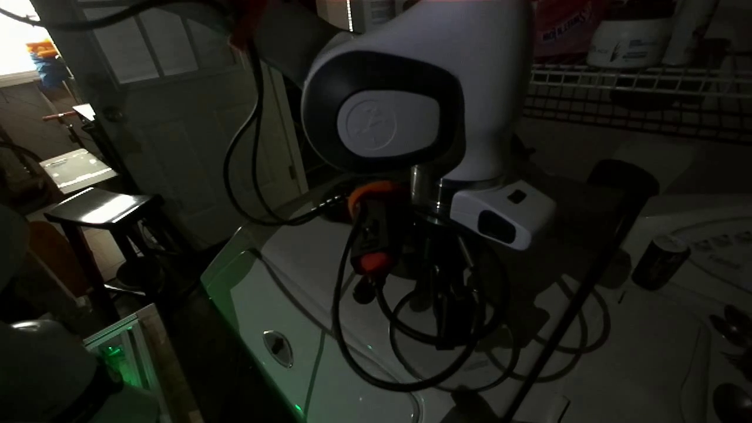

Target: Use the lid to cover the pot

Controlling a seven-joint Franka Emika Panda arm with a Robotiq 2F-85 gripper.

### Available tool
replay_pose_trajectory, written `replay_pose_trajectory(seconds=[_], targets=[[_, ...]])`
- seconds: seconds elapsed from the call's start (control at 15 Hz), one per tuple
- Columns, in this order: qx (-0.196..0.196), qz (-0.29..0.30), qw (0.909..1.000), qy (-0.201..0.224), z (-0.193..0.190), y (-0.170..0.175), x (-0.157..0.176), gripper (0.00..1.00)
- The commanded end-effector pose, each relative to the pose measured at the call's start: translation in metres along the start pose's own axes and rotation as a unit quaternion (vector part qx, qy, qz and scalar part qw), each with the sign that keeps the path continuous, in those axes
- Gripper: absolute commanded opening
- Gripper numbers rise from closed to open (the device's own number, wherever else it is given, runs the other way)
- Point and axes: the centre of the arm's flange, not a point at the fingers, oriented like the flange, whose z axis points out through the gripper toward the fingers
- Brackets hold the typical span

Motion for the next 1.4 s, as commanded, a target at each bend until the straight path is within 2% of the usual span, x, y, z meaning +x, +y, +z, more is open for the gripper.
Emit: replay_pose_trajectory(seconds=[0.0,0.6,1.33], targets=[[0.012,-0.001,0.9999,-0.002,0.008,-0.012,0.014,1.0],[0.007,-0.015,0.9999,-0.003,0.019,-0.031,0.021,1.0],[0.003,-0.023,0.9997,0.006,0.029,-0.038,0.028,1.0]])
